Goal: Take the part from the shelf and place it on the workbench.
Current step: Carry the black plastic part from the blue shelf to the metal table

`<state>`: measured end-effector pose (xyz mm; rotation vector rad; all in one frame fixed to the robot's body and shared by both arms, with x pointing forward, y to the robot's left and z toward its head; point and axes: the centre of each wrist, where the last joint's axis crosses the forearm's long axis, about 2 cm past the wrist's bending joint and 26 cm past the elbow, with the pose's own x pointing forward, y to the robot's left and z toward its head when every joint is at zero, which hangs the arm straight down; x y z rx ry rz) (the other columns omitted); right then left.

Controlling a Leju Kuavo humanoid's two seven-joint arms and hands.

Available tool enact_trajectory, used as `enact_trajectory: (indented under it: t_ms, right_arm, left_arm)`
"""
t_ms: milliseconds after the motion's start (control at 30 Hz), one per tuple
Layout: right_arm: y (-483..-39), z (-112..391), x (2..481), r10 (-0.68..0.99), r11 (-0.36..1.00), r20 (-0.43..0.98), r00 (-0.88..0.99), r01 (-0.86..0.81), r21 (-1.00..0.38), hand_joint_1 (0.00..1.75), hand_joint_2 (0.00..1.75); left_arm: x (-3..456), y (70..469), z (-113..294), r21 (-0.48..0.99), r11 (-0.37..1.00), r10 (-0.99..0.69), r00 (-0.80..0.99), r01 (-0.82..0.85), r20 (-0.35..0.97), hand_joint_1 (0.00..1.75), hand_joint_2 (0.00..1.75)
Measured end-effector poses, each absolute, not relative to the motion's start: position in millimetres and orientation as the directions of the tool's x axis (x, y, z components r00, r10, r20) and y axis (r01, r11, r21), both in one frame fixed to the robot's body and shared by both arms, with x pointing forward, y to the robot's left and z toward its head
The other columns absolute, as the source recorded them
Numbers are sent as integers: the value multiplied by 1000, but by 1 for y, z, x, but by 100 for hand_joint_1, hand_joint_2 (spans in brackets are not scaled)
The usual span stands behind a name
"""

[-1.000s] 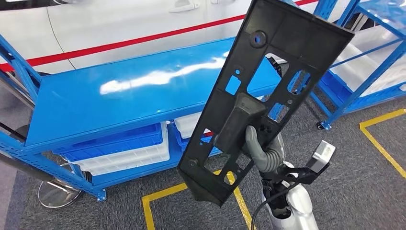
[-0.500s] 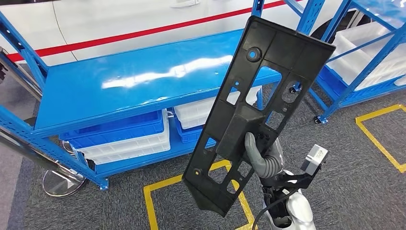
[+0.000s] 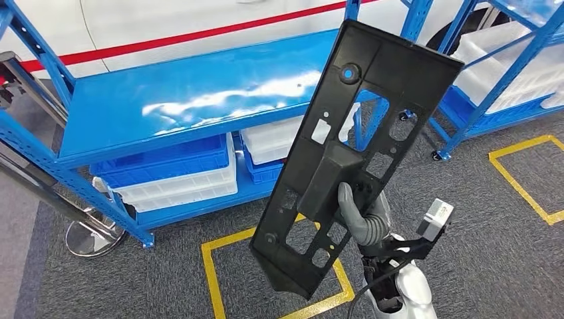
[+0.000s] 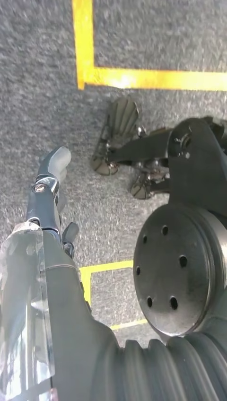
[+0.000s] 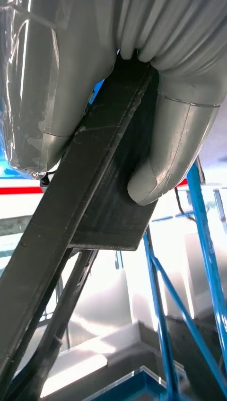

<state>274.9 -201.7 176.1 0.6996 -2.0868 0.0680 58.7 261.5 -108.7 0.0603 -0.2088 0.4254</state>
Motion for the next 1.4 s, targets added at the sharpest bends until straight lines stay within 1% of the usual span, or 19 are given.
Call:
enact_trajectory:
  t_ms: [167, 500, 667, 933, 1067, 1400]
  right_arm:
    - [-201, 173, 273, -479, 831, 761, -437, -505, 233, 175, 175]
    - [-201, 173, 268, -489, 825, 756, -436, -512, 238, 175, 175]
    - [-201, 182, 263, -476, 826, 734, -485, -534, 183, 175, 175]
    - [-194, 230, 257, -486, 812, 625, -611, -581, 64, 175, 175]
    - [-193, 239, 257, -494, 808, 598, -631, -588, 47, 175, 175]
    - [-191, 244, 256, -502, 801, 584, -638, -598, 35, 175, 175]
  left_arm:
    - [55, 263, -109, 32, 912, 394, 897, -408, 200, 0, 175]
    - [58, 273, -109, 53, 913, 384, 897, -404, 220, 0, 175]
    - [58, 271, -109, 49, 911, 391, 894, -410, 217, 0, 175]
    - [59, 267, -109, 28, 915, 389, 897, -403, 210, 0, 175]
    - [58, 266, -109, 27, 915, 389, 898, -402, 208, 0, 175]
    - [59, 265, -109, 26, 915, 388, 898, -402, 207, 0, 175]
